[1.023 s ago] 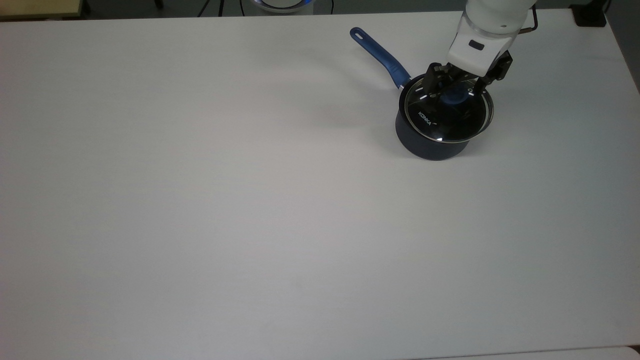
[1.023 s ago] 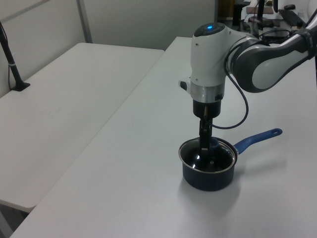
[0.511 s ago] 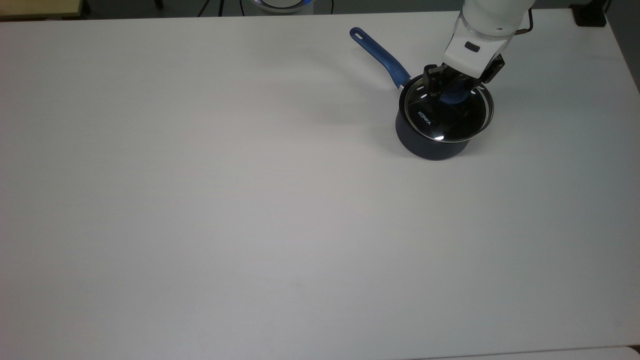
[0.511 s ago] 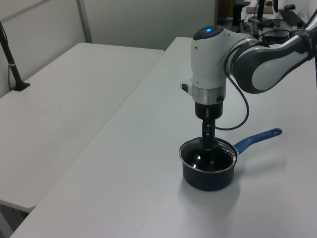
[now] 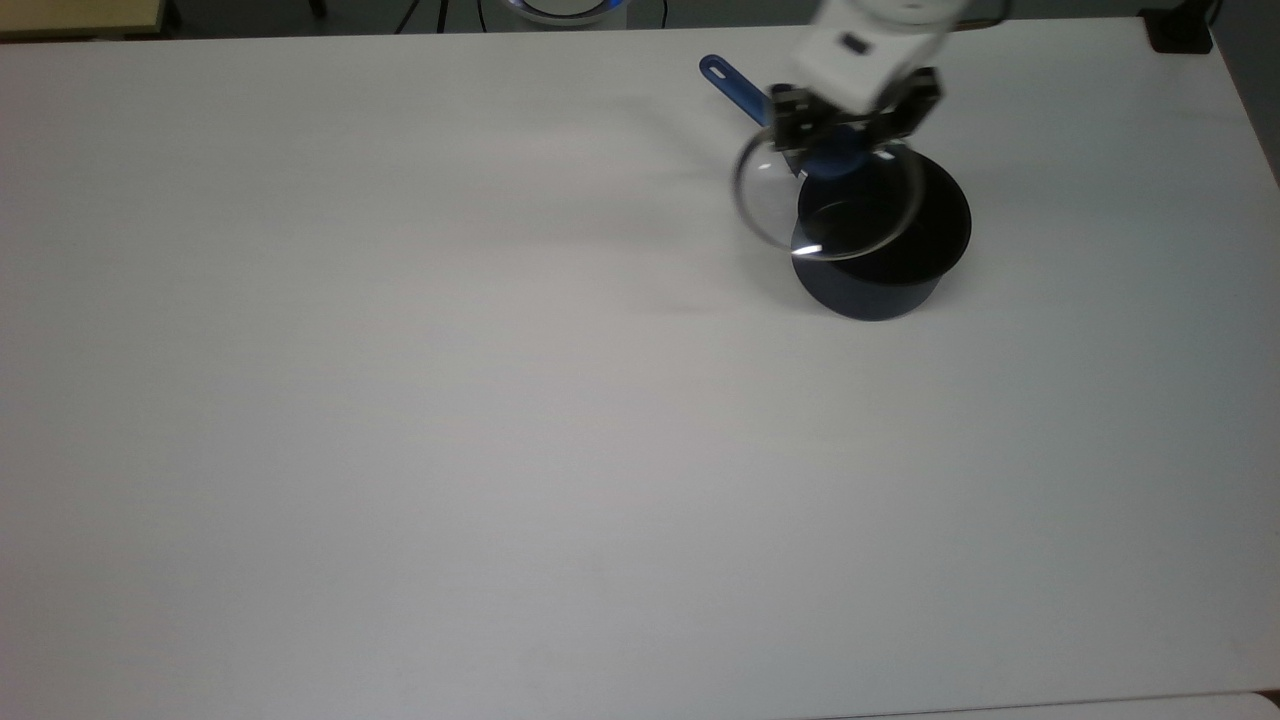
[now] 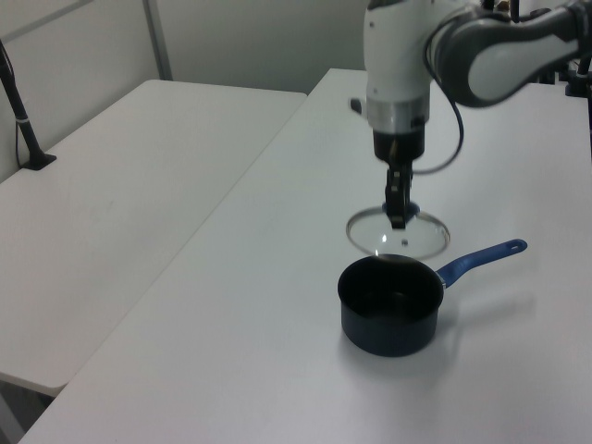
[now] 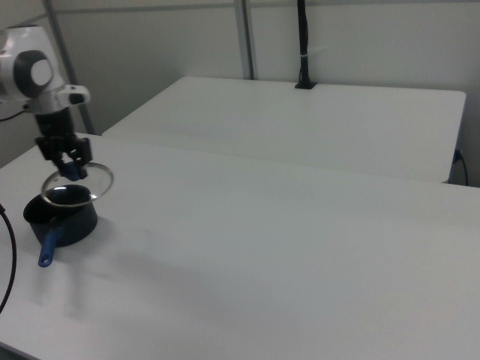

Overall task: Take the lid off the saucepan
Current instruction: 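Lift the glass lid off the saucepan rim, then carry the lid away from the saucepan and lower it onto the table, then open the gripper and raise it off the lid knob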

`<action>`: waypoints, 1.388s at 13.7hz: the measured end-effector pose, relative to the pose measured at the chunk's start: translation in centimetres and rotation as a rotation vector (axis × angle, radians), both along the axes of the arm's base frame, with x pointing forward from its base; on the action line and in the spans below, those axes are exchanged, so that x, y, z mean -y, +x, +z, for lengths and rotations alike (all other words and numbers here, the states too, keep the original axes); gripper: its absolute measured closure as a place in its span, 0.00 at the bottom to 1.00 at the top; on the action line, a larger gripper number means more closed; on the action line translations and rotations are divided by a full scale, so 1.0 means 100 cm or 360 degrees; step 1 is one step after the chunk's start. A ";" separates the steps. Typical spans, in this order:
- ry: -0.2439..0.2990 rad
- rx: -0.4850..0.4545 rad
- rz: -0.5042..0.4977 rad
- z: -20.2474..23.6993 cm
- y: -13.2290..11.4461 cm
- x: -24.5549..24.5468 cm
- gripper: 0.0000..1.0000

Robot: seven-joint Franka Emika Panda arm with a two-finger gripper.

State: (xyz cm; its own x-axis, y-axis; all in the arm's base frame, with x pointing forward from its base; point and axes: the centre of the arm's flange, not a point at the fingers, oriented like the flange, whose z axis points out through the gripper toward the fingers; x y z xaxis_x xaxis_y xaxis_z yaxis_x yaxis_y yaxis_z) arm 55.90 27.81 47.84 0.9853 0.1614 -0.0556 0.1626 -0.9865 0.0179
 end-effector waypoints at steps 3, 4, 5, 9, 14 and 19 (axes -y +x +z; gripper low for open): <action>0.0000 -0.0029 -0.0107 -0.005 0.038 0.112 0.40; -0.0007 -0.0059 -0.0120 -0.014 0.042 0.140 0.40; -0.0019 -0.0101 -0.0140 -0.029 0.046 0.178 0.40; -0.0138 -0.0138 -0.0190 -0.100 0.039 0.263 0.40; -0.0196 -0.0150 -0.0189 -0.151 0.040 0.288 0.36; -0.0204 -0.0100 -0.0219 -0.091 0.050 0.291 0.00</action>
State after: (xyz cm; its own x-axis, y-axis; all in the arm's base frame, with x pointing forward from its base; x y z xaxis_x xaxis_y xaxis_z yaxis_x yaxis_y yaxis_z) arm 60.86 -1.28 38.76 0.9915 0.0133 -0.1291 0.0314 -0.9898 0.1389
